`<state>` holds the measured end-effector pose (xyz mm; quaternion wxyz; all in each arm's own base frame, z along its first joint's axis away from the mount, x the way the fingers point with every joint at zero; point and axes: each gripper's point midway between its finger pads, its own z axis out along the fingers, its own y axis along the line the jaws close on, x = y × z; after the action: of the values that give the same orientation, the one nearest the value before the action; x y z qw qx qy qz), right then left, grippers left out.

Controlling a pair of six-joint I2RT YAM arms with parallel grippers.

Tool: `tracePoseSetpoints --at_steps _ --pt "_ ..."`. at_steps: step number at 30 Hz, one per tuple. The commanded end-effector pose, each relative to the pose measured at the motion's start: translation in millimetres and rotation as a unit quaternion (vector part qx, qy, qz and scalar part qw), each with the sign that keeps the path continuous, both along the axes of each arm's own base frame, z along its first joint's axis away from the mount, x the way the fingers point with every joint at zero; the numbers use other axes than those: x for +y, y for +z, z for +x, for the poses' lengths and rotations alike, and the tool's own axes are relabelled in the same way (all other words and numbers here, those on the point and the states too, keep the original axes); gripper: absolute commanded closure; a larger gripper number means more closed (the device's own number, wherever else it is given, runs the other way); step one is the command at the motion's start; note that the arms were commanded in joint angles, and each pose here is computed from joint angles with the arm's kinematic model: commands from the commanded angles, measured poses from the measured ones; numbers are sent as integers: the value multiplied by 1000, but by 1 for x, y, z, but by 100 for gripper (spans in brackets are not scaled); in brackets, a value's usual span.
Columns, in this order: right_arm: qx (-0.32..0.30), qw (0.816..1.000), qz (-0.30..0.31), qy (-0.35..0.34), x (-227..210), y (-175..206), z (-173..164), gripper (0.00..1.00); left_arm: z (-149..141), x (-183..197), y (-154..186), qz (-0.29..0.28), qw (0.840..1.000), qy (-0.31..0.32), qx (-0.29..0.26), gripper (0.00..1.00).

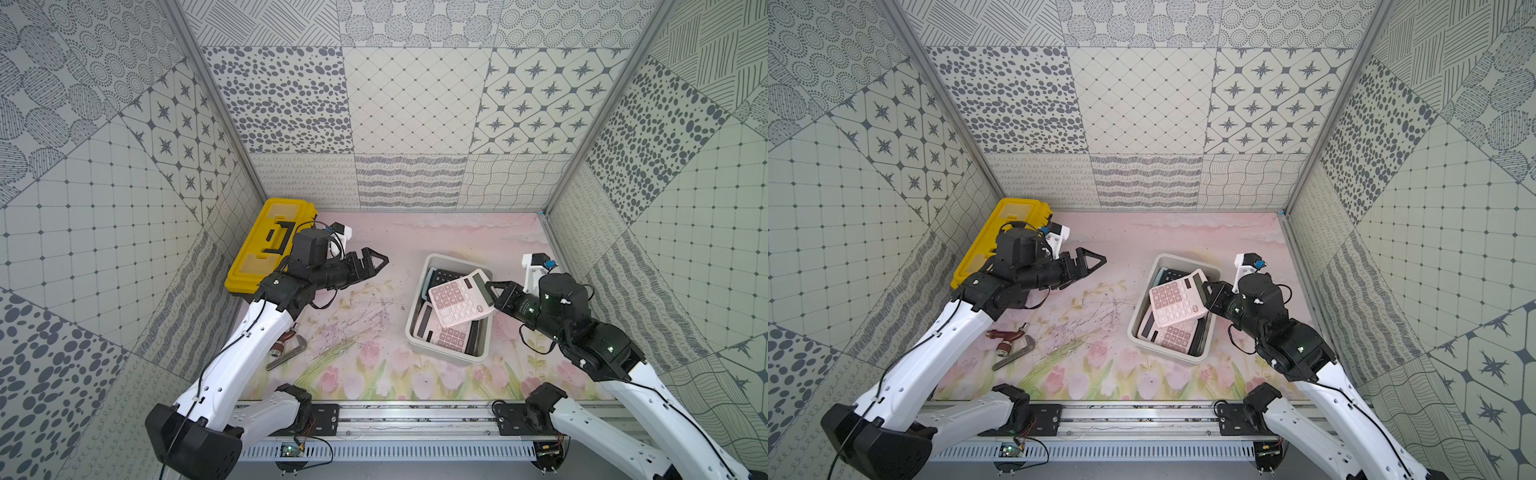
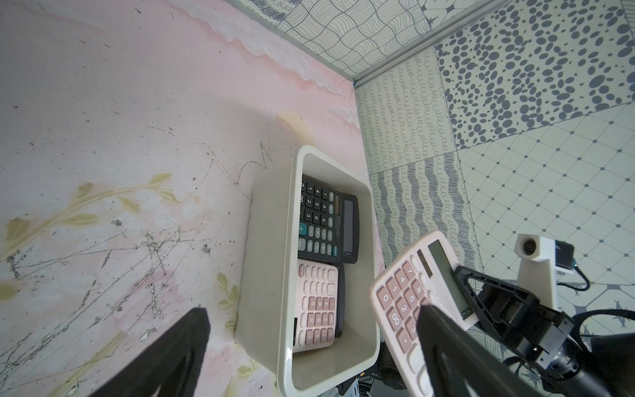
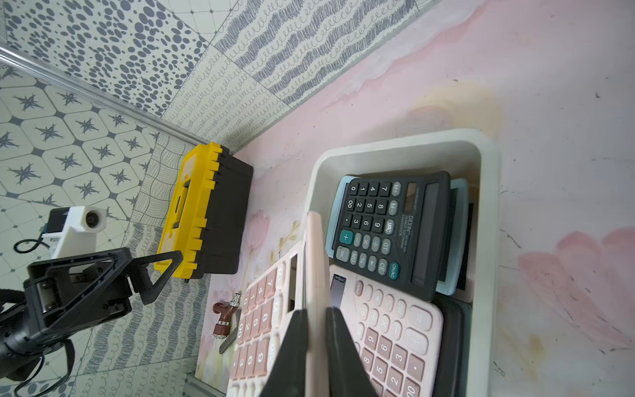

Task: Put the calculator in the storage box
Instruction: Place the calculator in the storage box.

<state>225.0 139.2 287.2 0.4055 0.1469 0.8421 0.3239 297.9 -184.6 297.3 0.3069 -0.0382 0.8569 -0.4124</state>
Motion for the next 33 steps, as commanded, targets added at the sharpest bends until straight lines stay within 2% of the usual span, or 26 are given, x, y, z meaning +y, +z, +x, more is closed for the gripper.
tracePoseSetpoints --at_steps 1,11,33 --pt "-11 998 12 -60 -7 5 7 100 8 -3 17 -25 999 4 -26 0" --pt "20 992 -29 -122 3 -33 -6 100 12 -9 9 -29 999 0 -15 0" --pt "52 966 -14 -253 21 -91 -9 100 10 -25 3 -30 999 -18 -16 0"
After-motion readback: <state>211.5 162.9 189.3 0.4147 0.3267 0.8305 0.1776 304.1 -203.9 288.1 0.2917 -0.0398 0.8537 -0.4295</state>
